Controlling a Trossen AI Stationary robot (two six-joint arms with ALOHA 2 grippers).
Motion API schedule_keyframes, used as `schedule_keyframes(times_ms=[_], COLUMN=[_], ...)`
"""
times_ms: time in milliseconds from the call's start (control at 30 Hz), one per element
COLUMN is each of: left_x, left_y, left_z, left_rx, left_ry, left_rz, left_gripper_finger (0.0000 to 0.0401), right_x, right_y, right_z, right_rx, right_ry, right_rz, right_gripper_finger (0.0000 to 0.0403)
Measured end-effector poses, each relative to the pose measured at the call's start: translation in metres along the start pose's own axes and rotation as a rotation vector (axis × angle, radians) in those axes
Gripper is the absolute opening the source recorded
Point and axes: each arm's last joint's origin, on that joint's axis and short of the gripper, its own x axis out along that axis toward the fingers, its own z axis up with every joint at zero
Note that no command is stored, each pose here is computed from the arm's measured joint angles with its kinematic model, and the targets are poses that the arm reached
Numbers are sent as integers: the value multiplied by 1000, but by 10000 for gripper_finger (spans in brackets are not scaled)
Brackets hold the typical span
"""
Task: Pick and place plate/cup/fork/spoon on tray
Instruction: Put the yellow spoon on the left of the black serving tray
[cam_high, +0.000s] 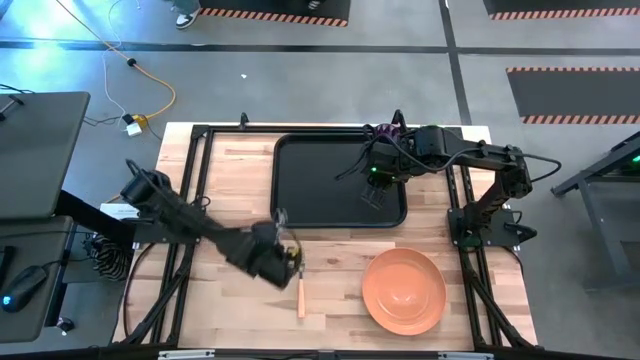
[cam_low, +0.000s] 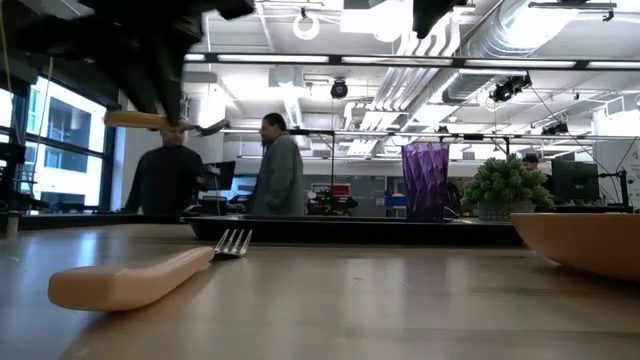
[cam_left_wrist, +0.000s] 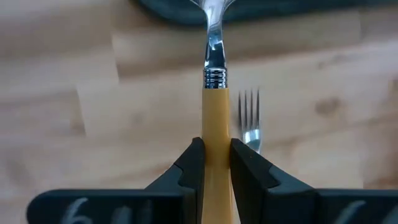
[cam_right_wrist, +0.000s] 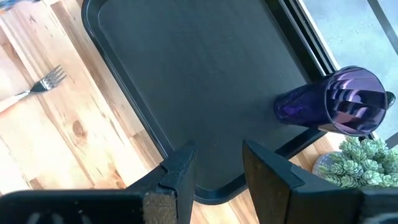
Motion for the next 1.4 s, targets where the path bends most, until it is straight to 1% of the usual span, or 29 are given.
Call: schedule_keyframes(times_ms=[133,267,400,567,633,800,967,1100,1267,1400], left_x=[7,12,21,33,36,44,49,52,58,67], left_y=[-4,-6,-5,-3,-3,-1,6,11,11,8], left_z=[37,73,104,137,149,178,200,211,216,215], left_rx=[40,70,96,117,107,18,34,44,42,12], left_ry=[-14,-25,-26,21,15,3,27,56,66,73], left_rz=[39,53,84,94,77,41,41,35,35,53], left_gripper_finger=[45,46,46,46,47,47,47,47,47,47], right_x=[0,0,-6,-17,-22,-28,-27,-26,-24,-23], right_y=[1,-3,-13,-27,-31,-39,-45,-52,-64,-73], right_z=[2,5,5,1,0,-3,-2,0,3,4], right_rx=[7,36,71,110,138,159,178,205,234,202], right_ry=[-22,-42,-68,-102,-117,-134,-137,-135,-132,-122], right_rz=[4,3,-15,-12,-15,-24,-41,-54,-75,-90], right_gripper_finger=[122,122,122,122,122,122,122,122,122,122])
